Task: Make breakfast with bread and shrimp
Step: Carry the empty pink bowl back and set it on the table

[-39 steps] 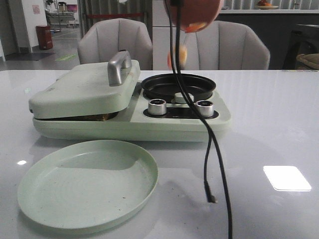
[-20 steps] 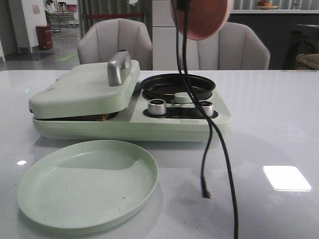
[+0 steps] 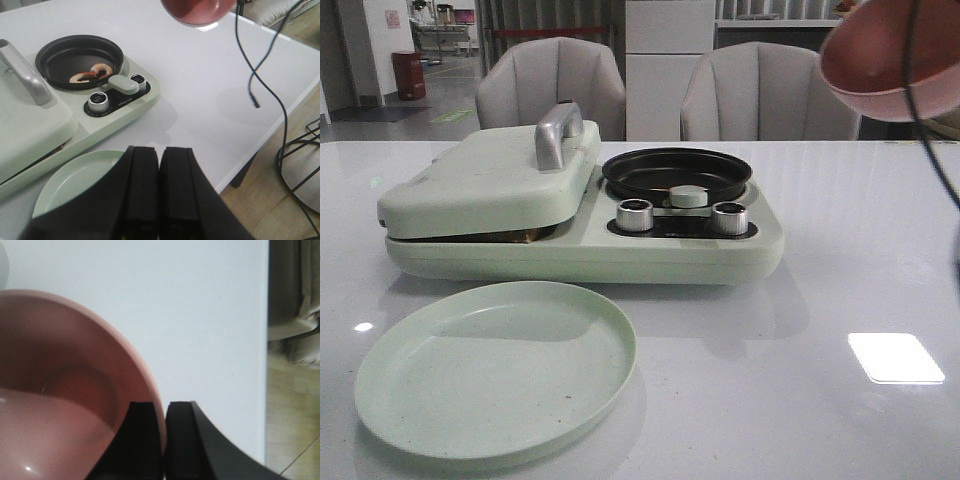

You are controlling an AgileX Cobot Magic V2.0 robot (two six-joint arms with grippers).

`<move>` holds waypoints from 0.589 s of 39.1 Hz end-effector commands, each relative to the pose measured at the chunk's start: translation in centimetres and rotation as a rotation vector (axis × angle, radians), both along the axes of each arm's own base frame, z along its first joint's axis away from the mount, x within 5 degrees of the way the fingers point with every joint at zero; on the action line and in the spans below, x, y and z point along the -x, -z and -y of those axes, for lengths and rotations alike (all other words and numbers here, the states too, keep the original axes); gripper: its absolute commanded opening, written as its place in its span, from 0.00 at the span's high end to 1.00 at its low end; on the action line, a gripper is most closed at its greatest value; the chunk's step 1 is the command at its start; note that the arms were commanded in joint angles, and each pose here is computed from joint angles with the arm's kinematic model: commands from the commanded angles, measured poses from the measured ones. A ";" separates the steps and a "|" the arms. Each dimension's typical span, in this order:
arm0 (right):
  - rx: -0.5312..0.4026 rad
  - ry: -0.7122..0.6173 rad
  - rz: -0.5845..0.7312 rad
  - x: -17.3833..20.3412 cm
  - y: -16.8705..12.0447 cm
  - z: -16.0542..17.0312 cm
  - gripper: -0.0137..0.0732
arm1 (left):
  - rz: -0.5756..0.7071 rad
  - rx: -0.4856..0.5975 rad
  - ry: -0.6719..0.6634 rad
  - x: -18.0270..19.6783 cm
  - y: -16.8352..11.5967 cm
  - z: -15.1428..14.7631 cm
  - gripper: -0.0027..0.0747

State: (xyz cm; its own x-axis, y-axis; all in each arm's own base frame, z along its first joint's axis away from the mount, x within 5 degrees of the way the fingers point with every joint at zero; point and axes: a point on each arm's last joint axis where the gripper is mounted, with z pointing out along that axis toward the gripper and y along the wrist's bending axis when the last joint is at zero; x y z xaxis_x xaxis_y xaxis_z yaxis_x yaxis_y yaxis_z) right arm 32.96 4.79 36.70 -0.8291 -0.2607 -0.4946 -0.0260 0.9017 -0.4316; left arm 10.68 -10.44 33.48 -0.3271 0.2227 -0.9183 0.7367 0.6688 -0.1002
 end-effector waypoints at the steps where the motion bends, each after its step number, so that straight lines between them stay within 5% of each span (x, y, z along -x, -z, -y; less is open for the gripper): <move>1: -0.110 -0.005 0.109 2.8 -1.2 2.6 0.84 | 0.061 0.073 -0.025 -0.2 -1.7 0.0 0.84; 14: -0.459 0.121 0.080 4.8 6.9 8.6 0.84 | 0.061 0.073 -0.025 -0.2 -1.7 0.0 0.84; 23: -0.568 0.100 0.050 3.6 10.5 8.4 0.84 | 0.061 0.073 -0.025 -0.2 -1.7 0.0 0.84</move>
